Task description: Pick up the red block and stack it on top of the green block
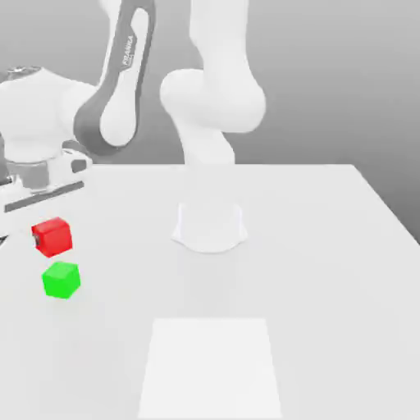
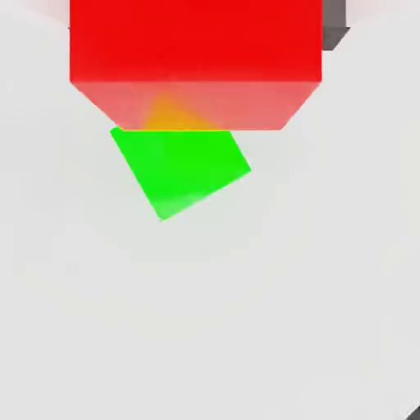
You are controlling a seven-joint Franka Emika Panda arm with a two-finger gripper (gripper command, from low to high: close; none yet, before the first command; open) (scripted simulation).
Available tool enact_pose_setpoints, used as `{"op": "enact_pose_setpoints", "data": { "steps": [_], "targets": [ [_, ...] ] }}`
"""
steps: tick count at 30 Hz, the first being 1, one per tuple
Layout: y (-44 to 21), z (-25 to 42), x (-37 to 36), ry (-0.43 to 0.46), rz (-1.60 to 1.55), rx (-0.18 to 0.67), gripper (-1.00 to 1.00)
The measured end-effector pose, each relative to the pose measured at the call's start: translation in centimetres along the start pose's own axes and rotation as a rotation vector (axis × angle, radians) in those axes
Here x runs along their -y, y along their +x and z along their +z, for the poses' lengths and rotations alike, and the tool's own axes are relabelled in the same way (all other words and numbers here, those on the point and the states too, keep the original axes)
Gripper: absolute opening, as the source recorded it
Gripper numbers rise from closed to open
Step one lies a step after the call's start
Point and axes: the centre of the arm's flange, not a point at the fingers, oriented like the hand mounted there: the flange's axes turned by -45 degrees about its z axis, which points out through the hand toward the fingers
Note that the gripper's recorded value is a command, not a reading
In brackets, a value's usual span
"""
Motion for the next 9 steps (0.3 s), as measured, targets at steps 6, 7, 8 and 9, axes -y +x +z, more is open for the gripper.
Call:
{"op": "enact_pose_setpoints", "data": {
  "steps": [6,7,8,9],
  "targets": [
    [0.3,5.1,-0.2,0.0,0.015,0.002,1.0],
    [0.3,5.1,-0.2,0.0,0.015,0.002,1.0],
    [0.3,5.1,-0.2,0.0,0.015,0.002,1.0],
    [0.3,5.1,-0.2,0.0,0.015,0.002,1.0]
  ]
}}
